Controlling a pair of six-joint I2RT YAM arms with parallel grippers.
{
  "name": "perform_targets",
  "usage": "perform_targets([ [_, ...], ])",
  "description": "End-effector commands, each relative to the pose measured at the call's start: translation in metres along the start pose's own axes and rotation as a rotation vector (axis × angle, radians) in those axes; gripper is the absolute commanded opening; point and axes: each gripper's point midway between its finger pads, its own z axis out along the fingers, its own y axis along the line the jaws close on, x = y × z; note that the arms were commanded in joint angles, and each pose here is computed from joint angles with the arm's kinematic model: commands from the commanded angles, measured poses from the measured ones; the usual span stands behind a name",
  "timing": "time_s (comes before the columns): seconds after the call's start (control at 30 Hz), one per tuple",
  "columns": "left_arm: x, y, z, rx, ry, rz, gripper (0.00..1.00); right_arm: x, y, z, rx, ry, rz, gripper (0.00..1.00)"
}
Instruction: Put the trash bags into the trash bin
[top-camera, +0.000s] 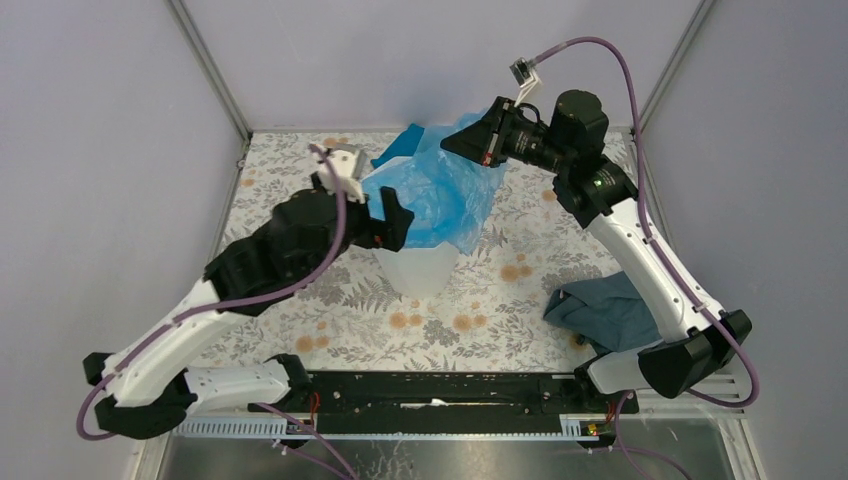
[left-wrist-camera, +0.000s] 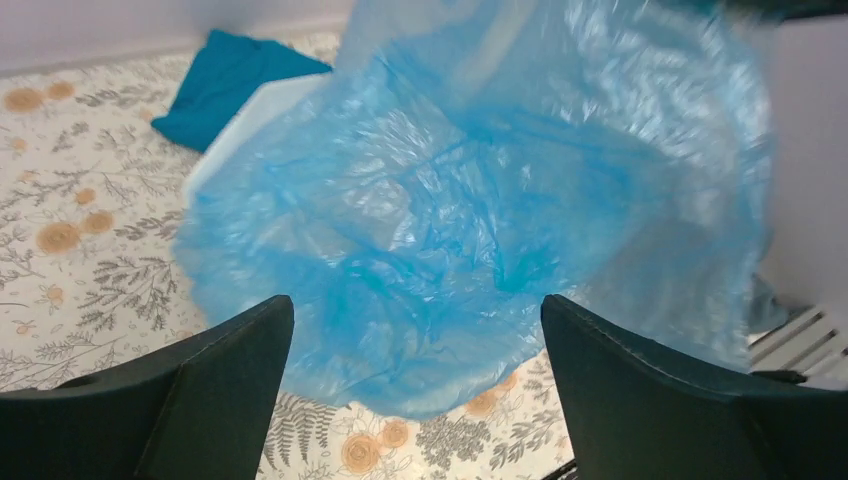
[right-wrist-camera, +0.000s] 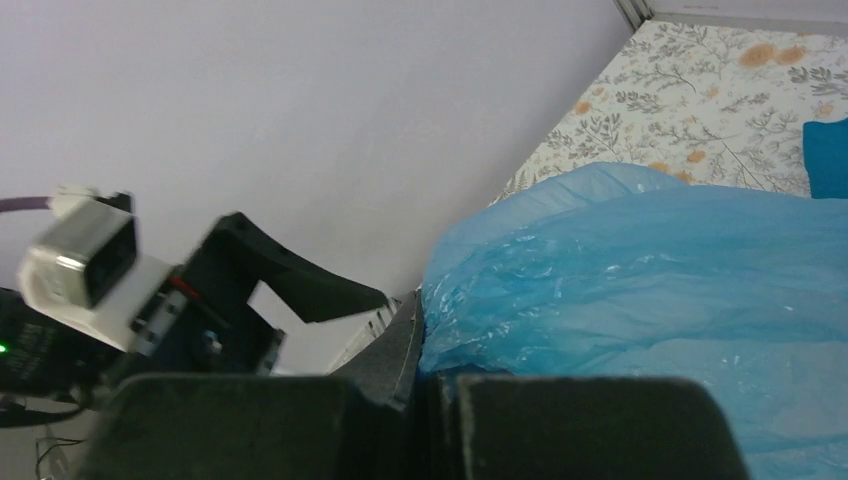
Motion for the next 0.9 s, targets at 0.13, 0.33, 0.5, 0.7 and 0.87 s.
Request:
perform_targets([
  [0.13, -0.058, 0.036, -0.033, -0.157, -0.185, -0.015, 0.99, -0.012, 0.015, -0.013, 0.0, -0.054, -0.118, 0.0],
  [0.33, -0.049, 0.025, 0.02, -0.154, -0.081, -0.028, 0.98, -0.015, 0.025, -0.019, -0.023, -0.056, -0.154, 0.0],
  [0.5, -0.026, 0.002, 0.078, -0.097, -0.021, -0.049, 0.79, -0.015, 0.033, -0.021, -0.059, -0.065, -0.147, 0.0],
  [0.7, 0.036, 0.001, 0.119, -0.113, 0.104, -0.069, 0.65, -0.011, 0.03, -0.014, -0.086, -0.066, -0.114, 0.0],
  [0.87, 0.016, 0.005, 0.1, -0.104, 0.041, -0.066, 0.67, 0.007, 0.016, 0.001, -0.069, -0.007, -0.11, 0.0],
])
